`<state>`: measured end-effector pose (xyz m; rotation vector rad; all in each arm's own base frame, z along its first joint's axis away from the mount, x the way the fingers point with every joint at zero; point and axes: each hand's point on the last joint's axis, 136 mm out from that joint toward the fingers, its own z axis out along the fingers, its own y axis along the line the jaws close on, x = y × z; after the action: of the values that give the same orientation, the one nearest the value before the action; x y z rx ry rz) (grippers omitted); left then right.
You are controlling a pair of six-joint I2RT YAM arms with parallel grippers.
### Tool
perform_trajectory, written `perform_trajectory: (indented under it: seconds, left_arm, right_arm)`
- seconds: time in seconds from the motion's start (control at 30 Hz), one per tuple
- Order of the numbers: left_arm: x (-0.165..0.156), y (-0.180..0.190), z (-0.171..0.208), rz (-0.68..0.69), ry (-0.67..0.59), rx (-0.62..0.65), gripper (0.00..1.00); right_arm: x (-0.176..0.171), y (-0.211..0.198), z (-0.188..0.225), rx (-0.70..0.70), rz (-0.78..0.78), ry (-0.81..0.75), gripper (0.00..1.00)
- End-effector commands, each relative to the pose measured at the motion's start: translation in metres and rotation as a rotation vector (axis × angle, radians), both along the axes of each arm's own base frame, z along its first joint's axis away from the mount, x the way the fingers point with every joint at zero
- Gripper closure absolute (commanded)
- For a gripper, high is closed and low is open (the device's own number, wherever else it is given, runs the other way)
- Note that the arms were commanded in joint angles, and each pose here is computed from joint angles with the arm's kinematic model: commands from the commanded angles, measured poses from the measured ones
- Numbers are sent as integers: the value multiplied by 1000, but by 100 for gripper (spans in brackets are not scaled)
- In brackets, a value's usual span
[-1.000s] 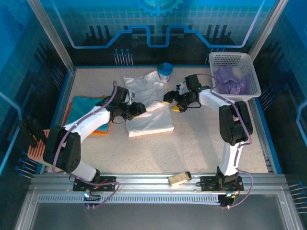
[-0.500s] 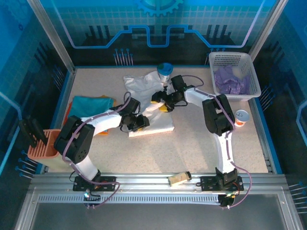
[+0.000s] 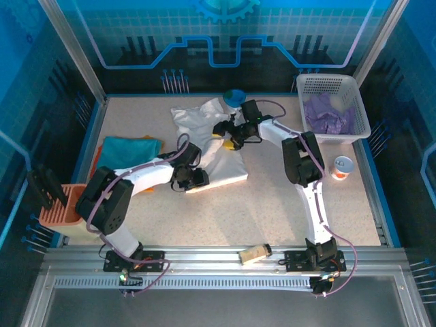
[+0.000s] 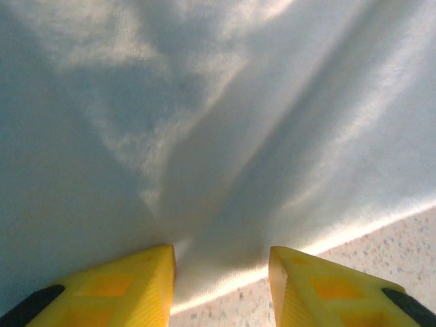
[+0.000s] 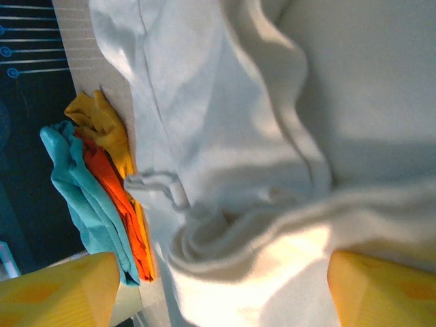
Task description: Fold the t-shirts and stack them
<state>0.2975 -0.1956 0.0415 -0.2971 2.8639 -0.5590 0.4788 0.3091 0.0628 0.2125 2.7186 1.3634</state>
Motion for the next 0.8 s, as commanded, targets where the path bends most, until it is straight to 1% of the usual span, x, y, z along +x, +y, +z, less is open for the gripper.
perform_trajectory:
  seconds: [0.0, 0.1, 0.17, 0.27, 0.37, 0.47, 0.57, 0.67, 0.77]
  left_arm:
    - [-9, 4, 26, -36, -31, 8, 57]
    - [-13, 1, 42, -60, -31, -15, 56]
    - [-19, 4, 46, -67, -20, -12, 55]
    - [-29, 10, 45, -44, -2, -29, 53]
    - [-38, 13, 37, -23, 19, -60, 51]
    - [-41, 15, 23, 8, 33, -100, 51]
    - [-39, 16, 7, 36, 36, -143, 51]
    - [-43, 20, -6, 44, 87, -130, 54]
    - [-46, 22, 0, 56, 70, -141, 54]
  right_arm:
    - [-16, -15, 54, 6, 7, -80, 19]
    - [-45, -25, 69, -19, 38, -72, 21]
    - [-67, -38, 70, -73, 66, -69, 22]
    - [-95, -60, 58, -163, 86, -45, 25]
    - [-118, -76, 40, -178, 89, -1, 31]
    - [-135, -83, 25, -141, 84, 28, 35]
    - [-145, -82, 10, -111, 82, 52, 39]
    - [-154, -86, -5, -127, 80, 91, 43]
    - [-162, -100, -12, -184, 51, 81, 44]
